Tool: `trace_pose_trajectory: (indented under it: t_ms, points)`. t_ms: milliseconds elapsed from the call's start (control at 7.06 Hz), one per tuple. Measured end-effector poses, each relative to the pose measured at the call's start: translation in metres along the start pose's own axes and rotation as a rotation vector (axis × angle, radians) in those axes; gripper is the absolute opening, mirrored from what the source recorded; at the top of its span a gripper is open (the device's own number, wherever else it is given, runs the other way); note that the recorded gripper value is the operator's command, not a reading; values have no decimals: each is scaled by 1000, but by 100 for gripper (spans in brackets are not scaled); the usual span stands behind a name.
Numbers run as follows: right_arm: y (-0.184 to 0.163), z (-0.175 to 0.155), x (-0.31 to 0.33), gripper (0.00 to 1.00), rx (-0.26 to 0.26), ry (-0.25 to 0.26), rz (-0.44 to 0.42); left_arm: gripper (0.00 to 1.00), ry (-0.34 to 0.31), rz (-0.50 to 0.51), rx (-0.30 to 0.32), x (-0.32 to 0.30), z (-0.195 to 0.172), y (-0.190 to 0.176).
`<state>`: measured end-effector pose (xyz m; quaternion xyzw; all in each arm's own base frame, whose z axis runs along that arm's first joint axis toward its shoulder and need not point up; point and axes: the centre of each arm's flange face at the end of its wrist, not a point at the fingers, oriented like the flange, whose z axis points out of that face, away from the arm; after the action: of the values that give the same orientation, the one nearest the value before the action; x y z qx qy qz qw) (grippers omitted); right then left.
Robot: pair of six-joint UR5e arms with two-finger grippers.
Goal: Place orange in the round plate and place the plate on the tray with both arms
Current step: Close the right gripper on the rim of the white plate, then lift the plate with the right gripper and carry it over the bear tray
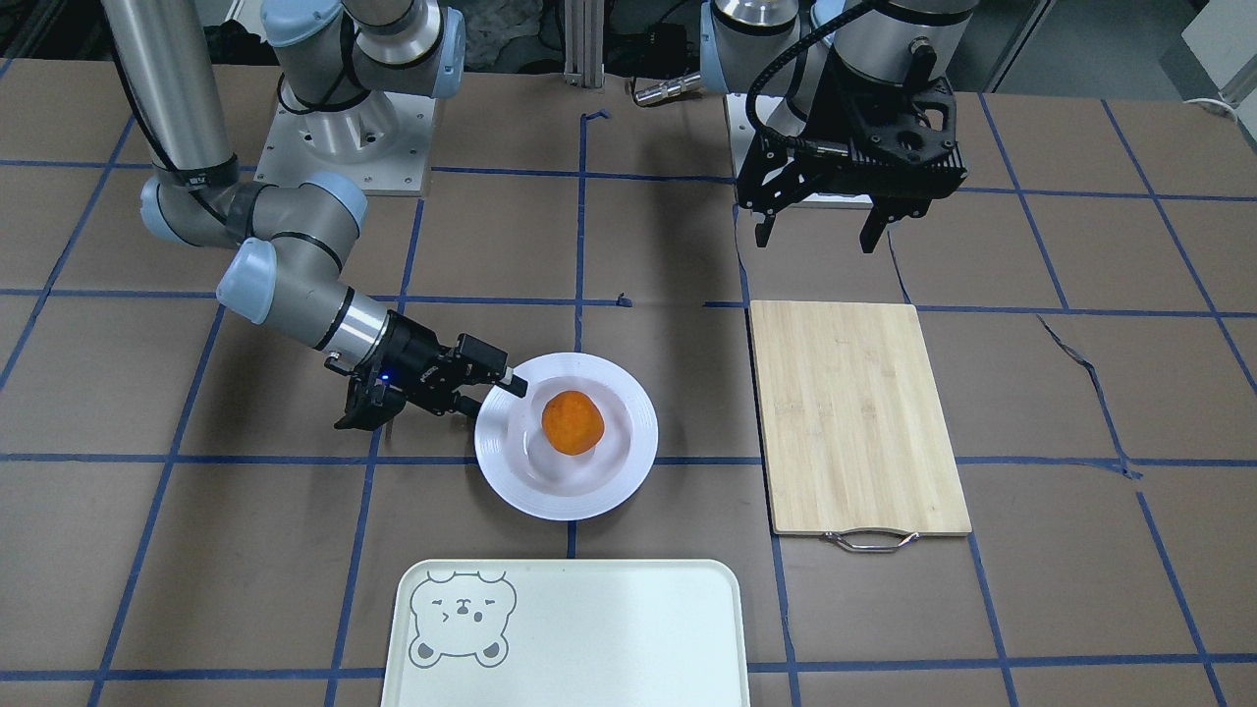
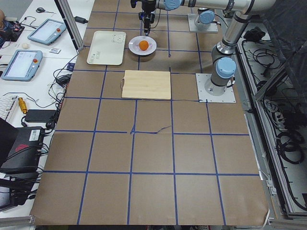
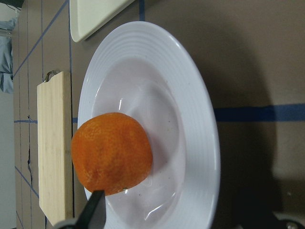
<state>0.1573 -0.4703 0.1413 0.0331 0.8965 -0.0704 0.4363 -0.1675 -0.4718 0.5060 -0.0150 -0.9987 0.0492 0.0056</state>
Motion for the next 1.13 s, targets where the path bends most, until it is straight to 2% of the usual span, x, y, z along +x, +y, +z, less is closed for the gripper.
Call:
trace_pose_trajectory:
  t_ms: [142, 425, 566, 708, 850, 1133]
  points:
    - [1, 4, -4, 82, -8, -1, -4, 100, 0, 0, 0, 0, 0, 0]
    - [4, 9, -9, 36, -19, -1, -1, 100, -1, 0, 0, 0, 0, 0]
    - [4, 10, -9, 18, -22, -2, 5, 100, -2, 0, 0, 0, 0, 0]
    - [4, 10, -9, 11, -22, -3, 7, 100, -3, 0, 0, 0, 0, 0]
    - [3, 9, -11, 8, -19, -3, 3, 100, -3, 0, 0, 0, 0, 0]
    - [1, 7, -13, 8, -13, 0, -2, 100, -3, 1, 1, 0, 0, 0]
